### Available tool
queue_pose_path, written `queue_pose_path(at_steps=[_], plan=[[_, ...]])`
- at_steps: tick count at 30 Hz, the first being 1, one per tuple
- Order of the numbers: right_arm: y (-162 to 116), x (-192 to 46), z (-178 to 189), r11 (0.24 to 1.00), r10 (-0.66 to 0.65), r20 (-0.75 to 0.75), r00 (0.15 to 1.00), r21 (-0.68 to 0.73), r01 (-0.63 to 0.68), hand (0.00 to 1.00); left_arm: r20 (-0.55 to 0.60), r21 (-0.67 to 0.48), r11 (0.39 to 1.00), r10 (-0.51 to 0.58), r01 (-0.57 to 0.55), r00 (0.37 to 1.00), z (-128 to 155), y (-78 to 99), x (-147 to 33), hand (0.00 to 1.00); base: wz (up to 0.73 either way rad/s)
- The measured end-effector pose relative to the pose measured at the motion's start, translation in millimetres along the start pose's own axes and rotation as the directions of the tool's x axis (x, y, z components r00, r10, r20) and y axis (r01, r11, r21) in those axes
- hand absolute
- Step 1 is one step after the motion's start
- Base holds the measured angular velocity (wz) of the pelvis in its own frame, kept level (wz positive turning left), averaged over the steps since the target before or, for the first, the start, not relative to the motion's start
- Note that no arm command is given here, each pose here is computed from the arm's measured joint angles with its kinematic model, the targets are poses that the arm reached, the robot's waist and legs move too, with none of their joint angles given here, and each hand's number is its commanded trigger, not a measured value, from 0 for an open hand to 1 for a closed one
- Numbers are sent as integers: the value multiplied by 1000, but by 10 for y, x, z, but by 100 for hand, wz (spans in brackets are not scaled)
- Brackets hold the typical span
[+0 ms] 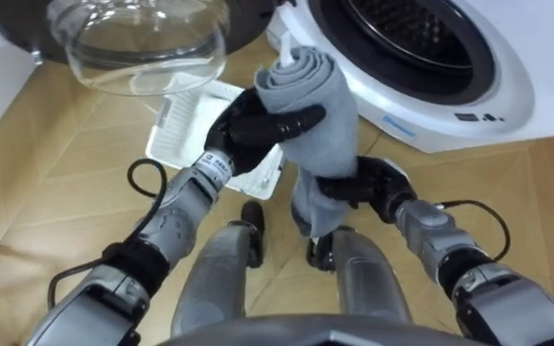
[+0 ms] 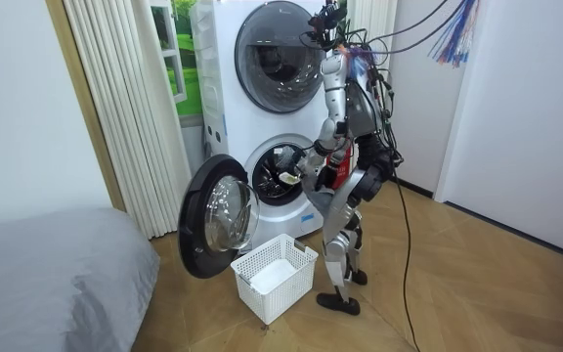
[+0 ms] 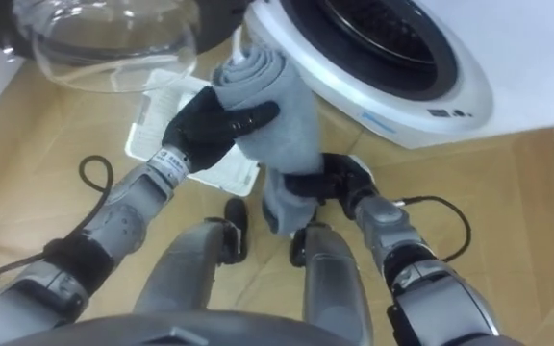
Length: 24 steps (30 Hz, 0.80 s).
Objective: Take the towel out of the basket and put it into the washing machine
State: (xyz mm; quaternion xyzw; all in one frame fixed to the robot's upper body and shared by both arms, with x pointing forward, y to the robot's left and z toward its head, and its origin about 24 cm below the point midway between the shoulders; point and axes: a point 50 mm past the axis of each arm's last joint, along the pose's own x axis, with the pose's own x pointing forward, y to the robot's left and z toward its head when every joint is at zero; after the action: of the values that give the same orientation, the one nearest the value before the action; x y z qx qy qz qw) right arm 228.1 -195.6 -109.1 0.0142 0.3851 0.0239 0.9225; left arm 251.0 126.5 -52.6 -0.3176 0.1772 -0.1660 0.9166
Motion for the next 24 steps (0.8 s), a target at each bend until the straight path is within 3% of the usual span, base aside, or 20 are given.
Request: queue_pose_path(at_steps=[3, 6, 12, 24], plan=[[-317, -29, 107, 975, -134, 1, 991, 179, 132, 100, -58, 167, 959, 243, -231, 968, -35, 404, -242, 0, 31], [-551, -65, 214, 923, -229, -4, 973, 316, 218, 100, -121, 293, 885, 410, -362, 904, -152, 651, -469, 0, 25], [-746, -111, 329, 893, -290, -6, 957, 357, 273, 100, -147, 438, 808, 496, -393, 856, -230, 695, -543, 0, 24], [-726, -98, 362, 784, -220, -8, 975, 593, 182, 100, -128, 471, 783, 517, -407, 846, -192, 633, -462, 0, 18]])
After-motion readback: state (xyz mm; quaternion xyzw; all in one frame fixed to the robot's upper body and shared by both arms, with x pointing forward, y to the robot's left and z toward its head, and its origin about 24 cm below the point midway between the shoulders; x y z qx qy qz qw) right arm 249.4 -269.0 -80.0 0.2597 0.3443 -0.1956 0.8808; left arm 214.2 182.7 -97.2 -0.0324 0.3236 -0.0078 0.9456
